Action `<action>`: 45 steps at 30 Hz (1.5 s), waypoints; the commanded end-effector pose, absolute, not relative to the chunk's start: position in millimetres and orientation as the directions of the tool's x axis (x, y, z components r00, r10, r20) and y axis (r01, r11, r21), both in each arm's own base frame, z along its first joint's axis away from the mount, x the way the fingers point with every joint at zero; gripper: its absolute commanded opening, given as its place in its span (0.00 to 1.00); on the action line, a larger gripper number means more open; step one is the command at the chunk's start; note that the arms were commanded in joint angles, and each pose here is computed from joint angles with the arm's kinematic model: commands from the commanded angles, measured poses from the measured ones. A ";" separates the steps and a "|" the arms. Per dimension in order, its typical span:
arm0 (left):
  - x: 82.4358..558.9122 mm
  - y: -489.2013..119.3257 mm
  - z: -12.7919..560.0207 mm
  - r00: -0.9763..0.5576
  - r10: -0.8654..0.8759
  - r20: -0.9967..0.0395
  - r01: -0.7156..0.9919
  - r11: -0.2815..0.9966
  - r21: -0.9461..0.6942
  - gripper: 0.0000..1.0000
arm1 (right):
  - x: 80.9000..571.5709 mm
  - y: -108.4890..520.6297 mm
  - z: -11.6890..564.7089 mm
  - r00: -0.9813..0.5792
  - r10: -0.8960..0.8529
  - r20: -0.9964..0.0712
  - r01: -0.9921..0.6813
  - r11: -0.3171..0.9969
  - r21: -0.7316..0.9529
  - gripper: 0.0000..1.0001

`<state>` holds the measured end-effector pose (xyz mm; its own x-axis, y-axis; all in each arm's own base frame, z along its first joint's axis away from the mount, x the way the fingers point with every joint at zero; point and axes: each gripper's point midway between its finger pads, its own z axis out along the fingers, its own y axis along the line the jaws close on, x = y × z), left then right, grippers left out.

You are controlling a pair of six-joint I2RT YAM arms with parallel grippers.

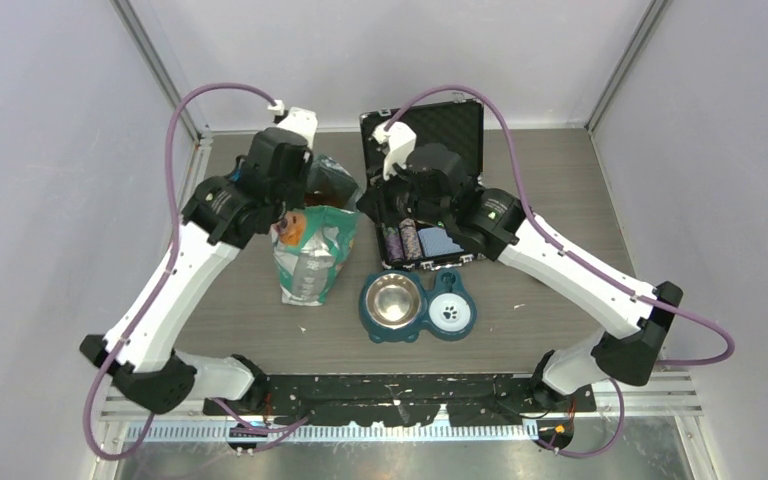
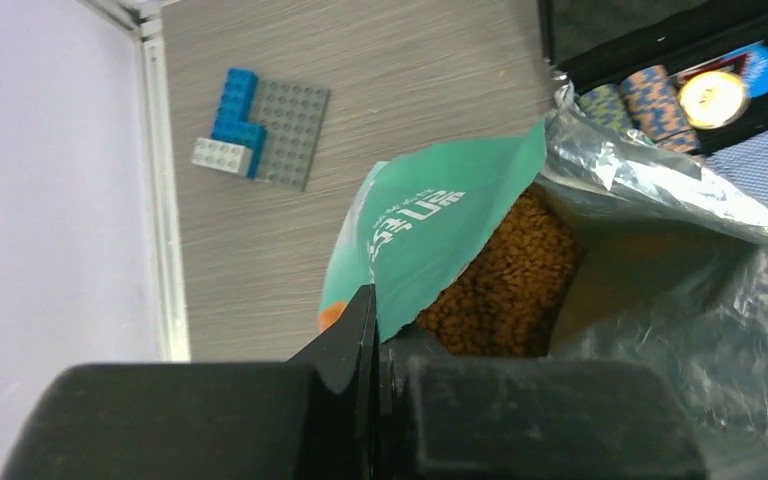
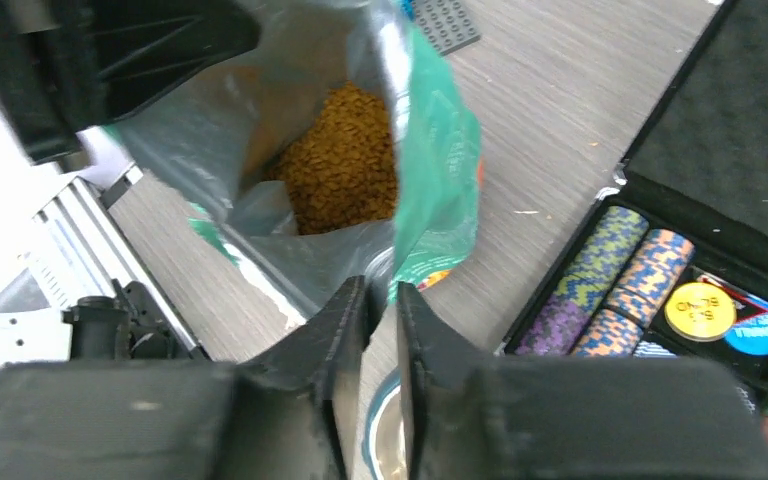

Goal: Serve the pet food

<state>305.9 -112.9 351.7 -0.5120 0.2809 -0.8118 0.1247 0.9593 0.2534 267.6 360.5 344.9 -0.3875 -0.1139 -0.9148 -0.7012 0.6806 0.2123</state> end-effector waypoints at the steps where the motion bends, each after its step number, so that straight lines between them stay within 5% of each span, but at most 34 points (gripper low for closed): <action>1: 283.4 -109.5 428.0 -0.251 0.047 -0.967 0.129 0.992 0.015 0.00 | 275.2 322.6 369.4 -0.359 -0.049 -0.932 -0.626 0.753 0.202 0.39; 7: 276.6 -121.4 440.9 -0.223 0.030 -0.974 0.195 0.981 -0.015 0.00 | 283.0 323.6 399.9 -0.311 -0.001 -0.951 -0.618 0.760 0.201 0.74; 14: 284.8 -131.5 447.9 -0.239 0.026 -0.971 0.197 0.980 -0.022 0.00 | 277.6 349.6 409.4 -0.338 0.011 -0.941 -0.685 0.683 0.254 0.89; 21: 292.9 -142.8 446.0 -0.269 0.058 -0.961 0.211 0.978 0.000 0.00 | 271.5 370.3 374.7 -0.448 -0.057 -0.892 -0.692 0.654 0.306 0.91; 26: 290.0 -146.5 443.5 -0.275 0.057 -0.960 0.228 0.974 -0.007 0.00 | 283.7 338.2 352.8 -0.456 -0.074 -0.887 -0.578 0.782 0.232 0.91; 31: 289.7 -147.3 445.8 -0.266 0.052 -0.963 0.231 0.973 -0.011 0.00 | 285.1 296.3 335.1 -0.451 -0.059 -0.891 -0.456 0.873 0.174 0.75; 40: 297.5 -148.9 444.4 -0.271 0.061 -0.961 0.200 0.980 0.005 0.00 | 270.8 319.9 368.7 -0.407 -0.070 -0.911 -0.603 0.769 0.210 0.82; 45: 308.1 -99.7 469.0 -0.198 0.121 -0.973 -0.041 0.990 0.132 0.00 | 267.2 339.5 382.5 -0.401 -0.069 -0.914 -0.664 0.709 0.238 0.86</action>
<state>288.5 -139.4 361.2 -0.4991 0.2712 -0.8230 0.2292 0.9573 0.1764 271.6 325.9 350.7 -0.4491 -0.0997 -0.8879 -0.6006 0.7694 0.2174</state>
